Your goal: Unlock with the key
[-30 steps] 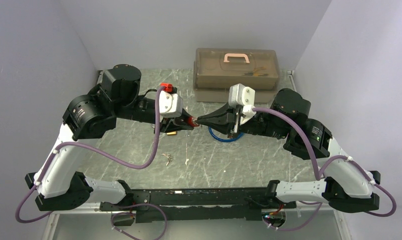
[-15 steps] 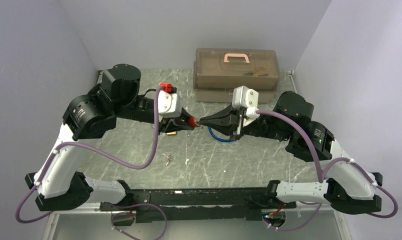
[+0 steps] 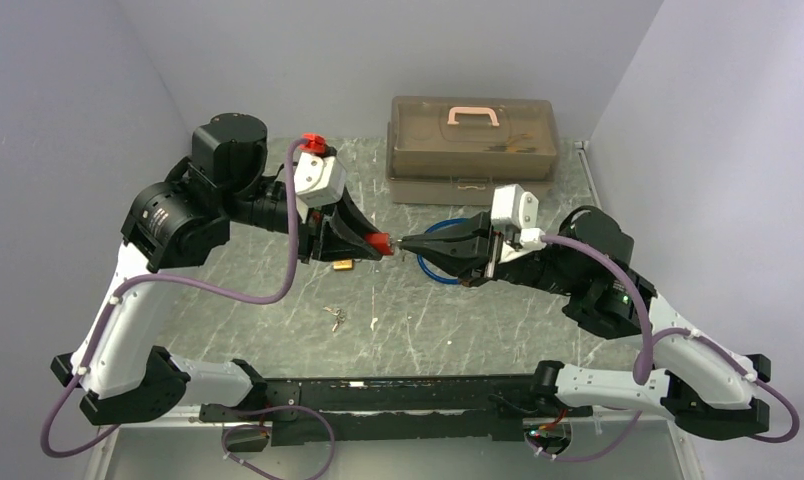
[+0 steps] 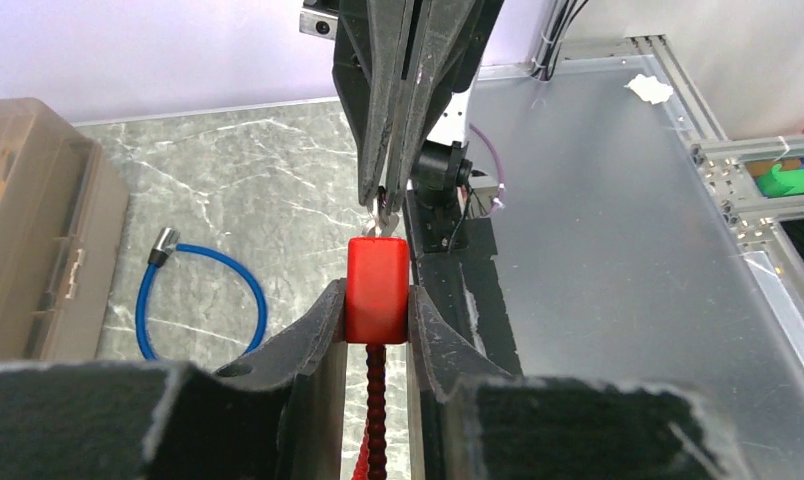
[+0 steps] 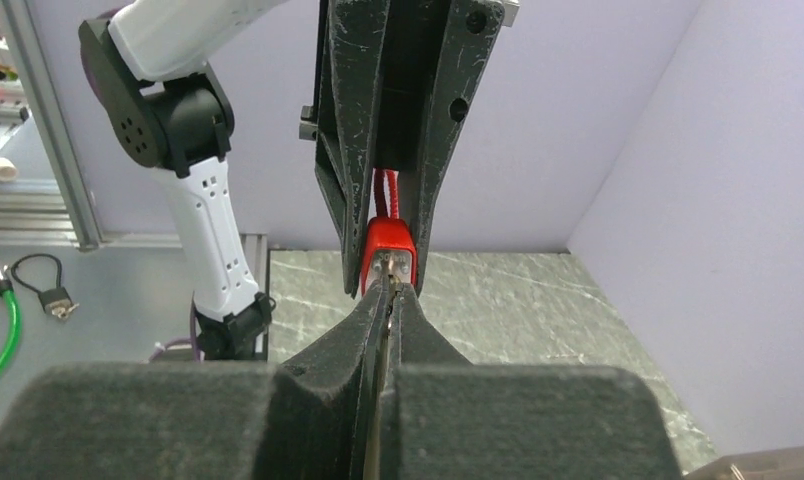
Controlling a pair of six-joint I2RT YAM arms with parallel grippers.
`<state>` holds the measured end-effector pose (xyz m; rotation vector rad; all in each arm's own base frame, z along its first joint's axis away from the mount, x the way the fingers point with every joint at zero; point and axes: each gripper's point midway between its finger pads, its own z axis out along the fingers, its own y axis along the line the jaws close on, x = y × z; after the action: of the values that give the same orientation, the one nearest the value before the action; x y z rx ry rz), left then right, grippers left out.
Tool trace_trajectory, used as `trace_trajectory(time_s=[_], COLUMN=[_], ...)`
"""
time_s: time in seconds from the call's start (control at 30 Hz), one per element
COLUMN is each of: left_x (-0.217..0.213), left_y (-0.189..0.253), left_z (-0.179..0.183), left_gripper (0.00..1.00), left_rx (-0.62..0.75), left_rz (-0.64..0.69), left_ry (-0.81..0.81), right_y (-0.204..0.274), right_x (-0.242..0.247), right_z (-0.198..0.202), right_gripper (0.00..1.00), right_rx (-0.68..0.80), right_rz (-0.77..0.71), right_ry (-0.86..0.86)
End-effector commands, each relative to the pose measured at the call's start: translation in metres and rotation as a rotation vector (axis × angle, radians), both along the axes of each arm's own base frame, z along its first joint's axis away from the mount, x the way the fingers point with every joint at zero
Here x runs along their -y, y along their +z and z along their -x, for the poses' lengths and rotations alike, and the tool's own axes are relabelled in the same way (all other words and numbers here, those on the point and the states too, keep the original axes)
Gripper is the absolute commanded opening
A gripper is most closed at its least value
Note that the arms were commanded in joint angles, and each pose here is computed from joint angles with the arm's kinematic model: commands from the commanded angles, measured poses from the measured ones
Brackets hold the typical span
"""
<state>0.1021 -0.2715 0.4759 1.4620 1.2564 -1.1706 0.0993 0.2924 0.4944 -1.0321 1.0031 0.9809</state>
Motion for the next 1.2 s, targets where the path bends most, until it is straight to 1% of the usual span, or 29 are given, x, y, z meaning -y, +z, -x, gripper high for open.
trace_trajectory(time_s=[0.0,0.2,0.33,0.53,0.57,0.63,0.67,0.73,0.8,0.93,1.03,1.17], left_x=[-0.014,-0.016,-0.016,-0.015,-0.015,-0.014,-0.014,-0.015,-0.014,-0.015,-0.015,-0.015], left_y=[0.030,0.031,0.027,0.023,0.023,0.021,0.021,0.020,0.020,0.022,0.022,0.022], left_z=[0.024,0.023,0.018,0.010,0.009,0.009,0.009,0.008,0.008,0.009,0.010,0.011], left_gripper=[0.00,0.00,0.00,0.00,0.00,0.00,0.00,0.00,0.00,0.00,0.00,0.00], left_rx=[0.000,0.005,0.010,0.015,0.015,0.012,0.014,0.015,0.014,0.018,0.019,0.019], left_rz=[0.093,0.097,0.087,0.074,0.072,0.068,0.068,0.066,0.066,0.069,0.070,0.071], left_ry=[-0.070,-0.062,-0.040,0.006,0.007,0.008,0.008,0.010,0.008,0.008,0.003,0.001], right_y=[0.021,0.021,0.018,0.042,0.045,0.046,0.047,0.048,0.049,0.043,0.038,0.037], right_x=[0.019,0.014,0.009,0.015,0.015,0.013,0.012,0.011,0.009,0.000,-0.005,-0.007], right_z=[0.002,0.001,0.000,0.010,0.012,0.014,0.015,0.017,0.019,0.018,0.015,0.013], right_gripper=[0.00,0.00,0.00,0.00,0.03,0.14,0.17,0.21,0.22,0.21,0.15,0.13], right_rx=[0.006,0.003,-0.002,0.029,0.032,0.033,0.035,0.037,0.039,0.034,0.030,0.028], right_rz=[-0.132,-0.139,-0.097,-0.108,-0.109,-0.102,-0.098,-0.091,-0.088,-0.052,-0.033,-0.025], right_ry=[-0.033,-0.025,-0.017,0.020,0.029,0.044,0.050,0.063,0.081,0.101,0.099,0.099])
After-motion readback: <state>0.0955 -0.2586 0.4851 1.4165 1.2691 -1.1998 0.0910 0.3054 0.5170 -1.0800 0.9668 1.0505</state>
